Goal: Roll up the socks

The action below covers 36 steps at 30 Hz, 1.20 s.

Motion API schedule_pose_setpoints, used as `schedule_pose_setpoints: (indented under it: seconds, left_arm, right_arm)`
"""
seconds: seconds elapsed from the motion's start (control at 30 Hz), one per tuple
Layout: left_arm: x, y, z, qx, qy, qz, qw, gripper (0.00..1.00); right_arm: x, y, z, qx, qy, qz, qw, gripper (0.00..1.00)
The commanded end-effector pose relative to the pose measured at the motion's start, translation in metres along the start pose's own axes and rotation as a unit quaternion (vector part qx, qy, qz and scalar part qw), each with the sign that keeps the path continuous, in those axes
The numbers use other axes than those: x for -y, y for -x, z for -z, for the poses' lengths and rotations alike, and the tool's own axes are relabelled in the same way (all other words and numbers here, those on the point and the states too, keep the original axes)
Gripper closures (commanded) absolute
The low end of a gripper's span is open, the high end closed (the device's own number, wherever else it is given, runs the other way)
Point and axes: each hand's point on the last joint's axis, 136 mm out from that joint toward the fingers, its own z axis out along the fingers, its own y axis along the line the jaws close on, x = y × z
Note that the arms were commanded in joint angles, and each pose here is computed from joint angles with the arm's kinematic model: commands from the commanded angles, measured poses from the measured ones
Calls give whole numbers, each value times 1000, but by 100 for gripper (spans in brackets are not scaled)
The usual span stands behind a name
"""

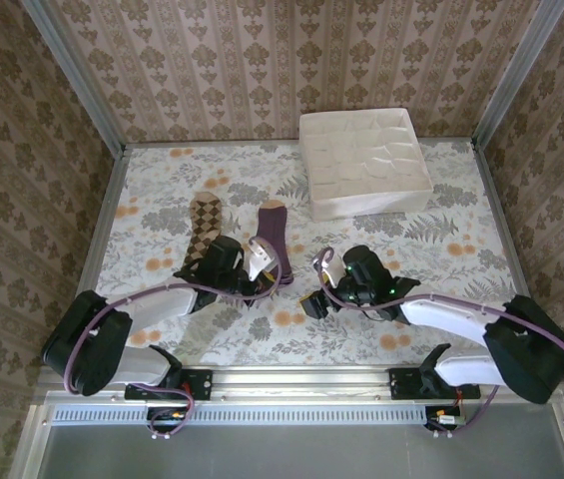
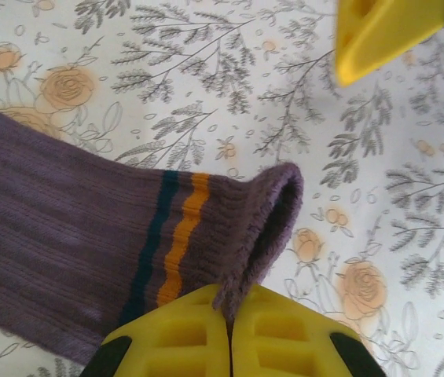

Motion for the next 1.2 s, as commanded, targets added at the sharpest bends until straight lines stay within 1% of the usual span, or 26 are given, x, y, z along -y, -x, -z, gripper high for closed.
schedule_pose_setpoints:
  seconds: [0.0, 0.03, 0.07, 0.2, 0.33, 0.53, 0.63, 0.73, 0.77, 0.83, 0.87, 0.9, 0.97, 1.0, 1.1, 1.13, 1.17]
  left_arm:
    - [23, -1, 2, 4, -75, 23, 997, 100]
    - [23, -2, 2, 2, -81, 27, 996, 100]
    - [23, -2, 1, -1, -87, 32, 996, 100]
    - [25, -4, -1, -6, -109, 45, 993, 100]
    - [27, -3, -1, -5, -123, 55, 991, 100]
    - [24, 5, 3, 9, -134, 66, 989, 100]
    - [21, 8, 5, 14, -136, 71, 988, 100]
    - [20, 9, 6, 18, -140, 78, 987, 100]
    - [19, 10, 6, 19, -140, 81, 987, 100]
    - [18, 9, 6, 21, -141, 85, 986, 100]
    - [17, 9, 6, 23, -139, 87, 986, 100]
    - [16, 9, 7, 24, -138, 89, 986, 100]
    - [15, 9, 8, 27, -136, 93, 986, 100]
    - [14, 8, 8, 29, -134, 94, 986, 100]
    - [11, 8, 9, 34, -122, 94, 987, 100]
    - [10, 7, 10, 38, -117, 93, 988, 100]
    - [8, 7, 11, 42, -108, 91, 989, 94]
  right_arm:
    - [-18, 37, -10, 38, 54, 57, 996, 12]
    - [-19, 40, -12, 36, 59, 66, 995, 13]
    - [-17, 35, -20, 25, 62, 72, 995, 14]
    - [-11, 36, -29, 31, 62, 100, 993, 14]
    - [-5, 30, -39, 21, 64, 108, 992, 14]
    - [-12, 23, -50, 9, 108, 101, 989, 14]
    - [-15, 19, -54, -1, 127, 97, 987, 16]
    - [-17, 18, -58, -6, 137, 93, 986, 22]
    - [-17, 18, -58, -8, 138, 90, 986, 26]
    - [-17, 18, -59, -12, 139, 85, 987, 39]
    - [-16, 18, -59, -14, 136, 79, 987, 47]
    - [-16, 17, -59, -17, 135, 74, 988, 59]
    - [-15, 16, -58, -21, 128, 60, 990, 75]
    - [-13, 16, -57, -23, 123, 49, 991, 82]
    - [-12, 17, -55, -31, 114, 5, 993, 92]
    - [-11, 16, -55, -37, 112, -13, 993, 94]
    - [-11, 15, -56, -46, 111, -34, 992, 95]
